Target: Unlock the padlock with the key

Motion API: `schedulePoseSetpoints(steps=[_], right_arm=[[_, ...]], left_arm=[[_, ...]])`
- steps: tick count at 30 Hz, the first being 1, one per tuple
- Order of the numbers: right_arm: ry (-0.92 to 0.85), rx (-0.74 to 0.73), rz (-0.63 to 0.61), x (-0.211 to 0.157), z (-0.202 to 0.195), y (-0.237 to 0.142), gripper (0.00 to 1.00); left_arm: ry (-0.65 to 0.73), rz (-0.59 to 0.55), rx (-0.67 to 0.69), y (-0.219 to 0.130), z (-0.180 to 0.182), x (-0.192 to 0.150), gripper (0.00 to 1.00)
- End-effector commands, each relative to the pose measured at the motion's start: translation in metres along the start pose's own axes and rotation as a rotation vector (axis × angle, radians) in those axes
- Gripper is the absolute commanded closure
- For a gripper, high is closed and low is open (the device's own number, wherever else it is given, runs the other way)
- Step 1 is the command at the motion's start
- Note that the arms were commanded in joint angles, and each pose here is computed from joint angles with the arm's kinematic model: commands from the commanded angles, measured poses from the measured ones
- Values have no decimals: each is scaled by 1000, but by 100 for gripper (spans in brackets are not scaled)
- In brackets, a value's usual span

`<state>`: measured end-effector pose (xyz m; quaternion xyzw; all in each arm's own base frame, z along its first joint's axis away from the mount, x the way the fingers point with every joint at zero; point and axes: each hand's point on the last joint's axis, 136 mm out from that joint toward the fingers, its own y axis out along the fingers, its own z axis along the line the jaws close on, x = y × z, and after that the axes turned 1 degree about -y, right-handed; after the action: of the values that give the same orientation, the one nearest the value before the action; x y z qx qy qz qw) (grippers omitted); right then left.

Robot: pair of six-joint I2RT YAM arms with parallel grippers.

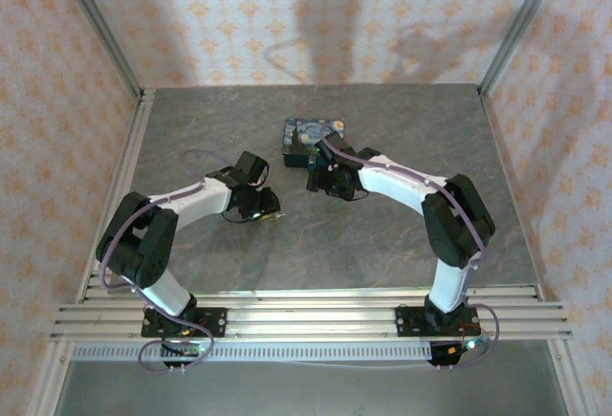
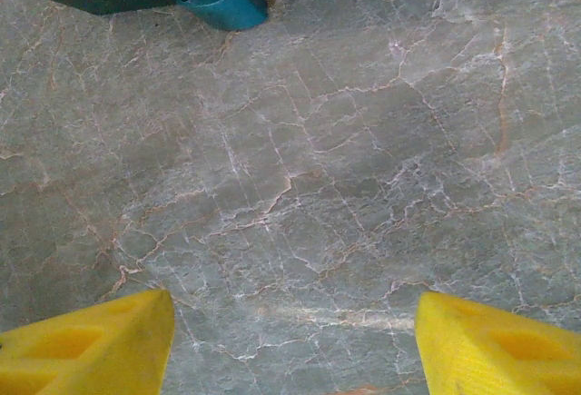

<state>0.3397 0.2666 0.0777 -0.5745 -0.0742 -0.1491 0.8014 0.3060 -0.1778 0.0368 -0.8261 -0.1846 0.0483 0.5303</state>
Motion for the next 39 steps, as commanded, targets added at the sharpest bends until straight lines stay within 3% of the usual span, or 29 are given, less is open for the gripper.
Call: schedulePoseSetpoints(steps=[1, 14, 29, 39], right_arm=[[5, 12, -15, 3, 5, -2, 29], [7, 16, -11, 2, 6, -2, 29], [19, 32, -3, -1, 7, -1, 29], [113, 257, 87, -21, 37, 15, 30]], left_arm=[[-12, 20, 1, 7, -1, -5, 75], [-18, 68, 13, 26, 2, -15, 75], [14, 72, 8, 26, 1, -16, 99], [61, 22, -37, 18, -10, -7, 100]])
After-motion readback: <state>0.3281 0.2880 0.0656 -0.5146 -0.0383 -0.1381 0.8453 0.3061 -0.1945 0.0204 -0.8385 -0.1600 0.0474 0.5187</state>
